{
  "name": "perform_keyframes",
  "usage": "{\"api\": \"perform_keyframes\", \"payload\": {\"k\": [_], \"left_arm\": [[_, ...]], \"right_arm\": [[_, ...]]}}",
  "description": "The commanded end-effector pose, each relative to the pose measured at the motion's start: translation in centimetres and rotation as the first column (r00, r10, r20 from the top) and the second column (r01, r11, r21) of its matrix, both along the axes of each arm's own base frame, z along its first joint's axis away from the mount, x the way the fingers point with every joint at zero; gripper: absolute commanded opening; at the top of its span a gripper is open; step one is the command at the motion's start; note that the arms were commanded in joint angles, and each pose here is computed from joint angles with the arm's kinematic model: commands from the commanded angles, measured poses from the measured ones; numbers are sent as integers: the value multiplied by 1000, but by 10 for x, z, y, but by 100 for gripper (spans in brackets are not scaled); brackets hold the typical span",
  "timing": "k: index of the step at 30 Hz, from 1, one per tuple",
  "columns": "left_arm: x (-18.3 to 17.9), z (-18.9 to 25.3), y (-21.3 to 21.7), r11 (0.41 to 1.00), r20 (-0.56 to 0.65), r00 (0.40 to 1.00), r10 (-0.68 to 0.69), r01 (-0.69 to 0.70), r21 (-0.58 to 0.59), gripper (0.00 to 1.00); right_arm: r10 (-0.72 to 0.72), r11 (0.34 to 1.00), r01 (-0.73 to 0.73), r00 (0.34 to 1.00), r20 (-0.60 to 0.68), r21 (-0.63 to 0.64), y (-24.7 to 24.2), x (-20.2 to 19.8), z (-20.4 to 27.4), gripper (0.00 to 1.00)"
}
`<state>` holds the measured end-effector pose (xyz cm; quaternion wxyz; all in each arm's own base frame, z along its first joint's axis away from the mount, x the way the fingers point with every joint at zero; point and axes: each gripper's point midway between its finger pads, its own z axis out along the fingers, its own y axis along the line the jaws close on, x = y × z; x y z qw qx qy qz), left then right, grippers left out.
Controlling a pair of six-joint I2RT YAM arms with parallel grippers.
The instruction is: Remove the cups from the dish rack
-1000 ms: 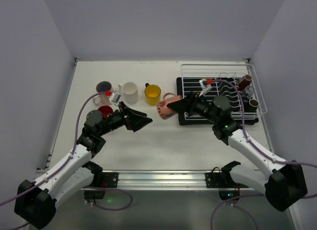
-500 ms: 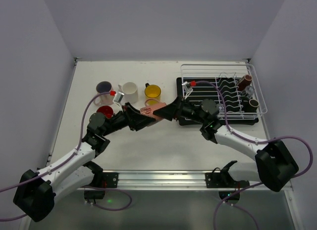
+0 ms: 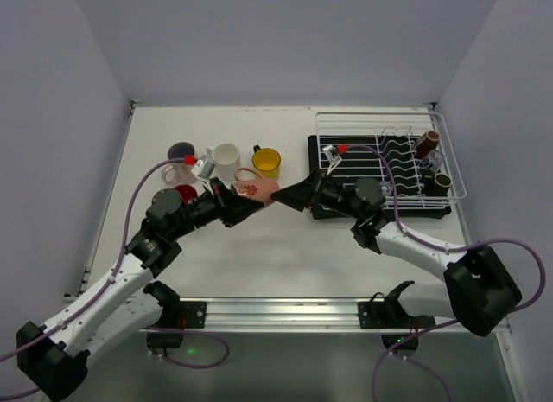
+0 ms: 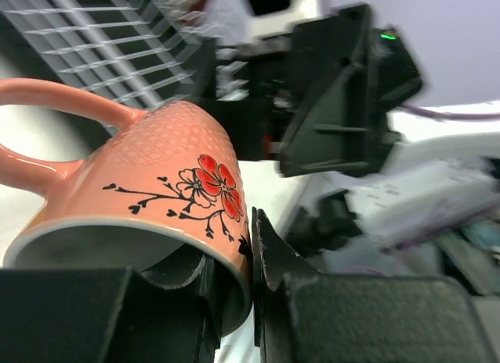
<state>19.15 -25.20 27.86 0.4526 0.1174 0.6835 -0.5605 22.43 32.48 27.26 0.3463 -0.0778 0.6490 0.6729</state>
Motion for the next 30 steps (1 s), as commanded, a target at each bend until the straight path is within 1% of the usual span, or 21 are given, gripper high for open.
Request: {"api": "perform_keyframes", "payload": {"k": [1, 2, 3, 4, 5, 6, 7, 8, 9, 12, 17, 18, 22, 23, 25, 26, 29, 30], "left_arm": [[38, -6, 44, 910, 110, 962, 250, -272, 313, 0], [39, -33, 54, 861, 48, 960, 276, -269, 431, 0], [46, -39, 64, 817, 59, 945, 321, -307, 488, 0], [50, -34, 68, 790, 85, 942, 324, -319, 524, 0], [51, -54, 71, 749, 42, 945, 325, -284, 598, 0], [55, -60, 76, 714, 53, 942, 331, -287, 638, 0], [58, -59, 78, 695, 55, 940, 338, -289, 658, 0], [62, -76, 83, 647, 31, 933, 358, -272, 713, 0], [67, -80, 89, 610, 43, 922, 384, -288, 738, 0], [78, -96, 94, 542, 45, 908, 416, -287, 790, 0], [89, -115, 86, 512, 8, 919, 395, -227, 829, 0], [93, -124, 85, 490, -2, 918, 396, -210, 846, 0], [104, -133, 85, 438, 4, 921, 389, -189, 879, 0], [105, -140, 85, 419, -12, 922, 387, -165, 893, 0], [109, -139, 83, 408, -8, 926, 377, -159, 899, 0], [111, -147, 84, 390, -19, 926, 376, -140, 910, 0], [115, -159, 87, 342, -30, 924, 381, -110, 933, 0], [117, -161, 86, 336, -31, 925, 378, -106, 936, 0]], "right_arm": [[-119, 993, 118, 991, 61, 14, -25, 14, 18, 99], [-152, 988, 153, 983, 104, -6, -32, 16, 22, 99], [-179, 980, 184, 982, 63, -81, -37, 21, 5, 99], [-239, 963, 247, 968, 80, -103, -44, 30, 9, 99], [-268, 947, 287, 953, 138, -145, -51, 31, 11, 99], [-287, 924, 304, 952, 106, -232, -56, 32, -7, 99], [-344, 895, 366, 930, 129, -255, -65, 40, -2, 99], [-355, 874, 390, 920, 166, -291, -70, 41, -4, 99], [-366, 856, 402, 915, 168, -325, -77, 38, -7, 99], [-391, 822, 445, 895, 215, -355, -91, 34, -4, 99], [-400, 809, 462, 886, 237, -363, -100, 27, -5, 99], [-401, 808, 463, 885, 236, -364, -100, 27, -7, 99], [-396, 807, 459, 887, 236, -371, -103, 23, -14, 99], [-398, 809, 459, 887, 233, -366, -103, 22, -13, 99], [-375, 829, 434, 899, 225, -352, -99, 17, -15, 99], [-368, 836, 423, 904, 216, -349, -97, 16, -16, 99], [-366, 835, 419, 907, 209, -356, -97, 15, -22, 99], [-369, 835, 423, 905, 212, -352, -98, 14, -22, 99]]}}
